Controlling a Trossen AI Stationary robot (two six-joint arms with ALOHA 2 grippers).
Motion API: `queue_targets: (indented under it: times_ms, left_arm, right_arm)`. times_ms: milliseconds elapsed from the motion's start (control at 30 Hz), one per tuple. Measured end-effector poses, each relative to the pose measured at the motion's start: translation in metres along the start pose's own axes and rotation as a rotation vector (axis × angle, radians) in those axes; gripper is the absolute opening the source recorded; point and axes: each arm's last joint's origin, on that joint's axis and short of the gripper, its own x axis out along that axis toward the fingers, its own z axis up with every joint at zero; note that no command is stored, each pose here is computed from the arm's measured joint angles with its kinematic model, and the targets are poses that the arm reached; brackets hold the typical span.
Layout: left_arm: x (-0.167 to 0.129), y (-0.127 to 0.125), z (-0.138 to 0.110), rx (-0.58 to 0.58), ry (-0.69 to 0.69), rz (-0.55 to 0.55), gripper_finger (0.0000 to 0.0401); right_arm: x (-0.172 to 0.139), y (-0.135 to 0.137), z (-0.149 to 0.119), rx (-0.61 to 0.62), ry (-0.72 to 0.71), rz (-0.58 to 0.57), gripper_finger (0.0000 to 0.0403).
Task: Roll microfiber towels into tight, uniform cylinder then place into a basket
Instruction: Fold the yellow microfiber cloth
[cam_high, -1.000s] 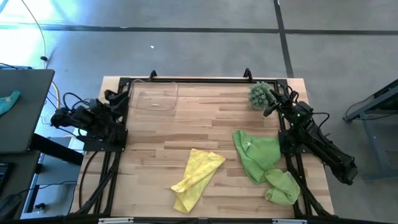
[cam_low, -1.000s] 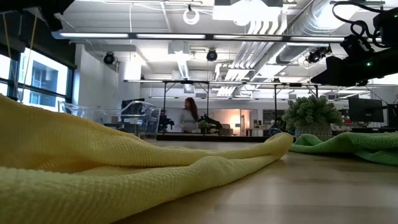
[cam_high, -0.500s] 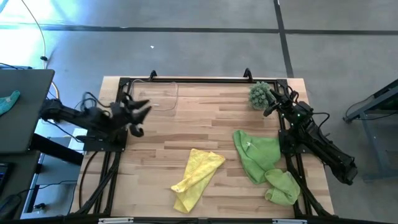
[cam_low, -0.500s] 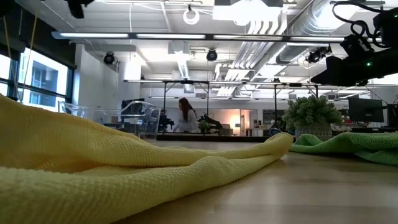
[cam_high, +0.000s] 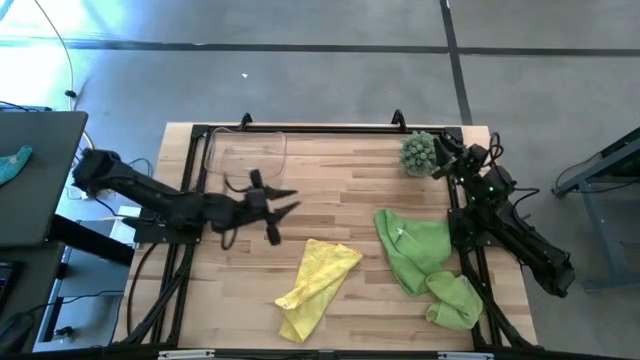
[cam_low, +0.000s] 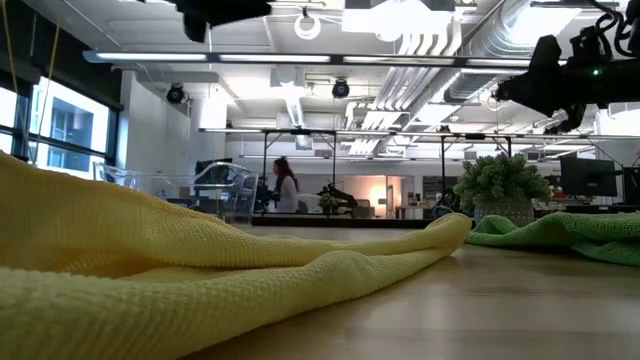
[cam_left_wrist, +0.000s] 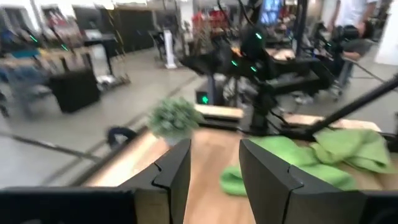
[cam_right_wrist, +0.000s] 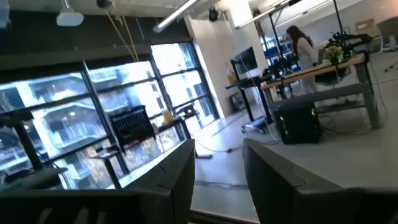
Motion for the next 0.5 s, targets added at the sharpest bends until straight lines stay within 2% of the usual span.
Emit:
queue_targets:
  times_ms: [300, 400, 500]
  left_arm:
    - [0.042, -0.035, -0.042, -0.129, 0.217, -0.087, 0.0124]
    - [0.05, -0.043, -0.061, -0.18, 0.292, -0.12, 0.0124]
    - [0.057, -0.05, -0.079, -0.213, 0.365, -0.152, 0.0124]
  right_arm:
    - [0.0, 0.001, 0.001, 0.065, -0.006, 0.015, 0.0126]
    - [0.0, 0.005, 0.004, 0.166, -0.009, 0.13, 0.0126]
    - [-0.002, 0.011, 0.011, 0.172, -0.047, 0.265, 0.0126]
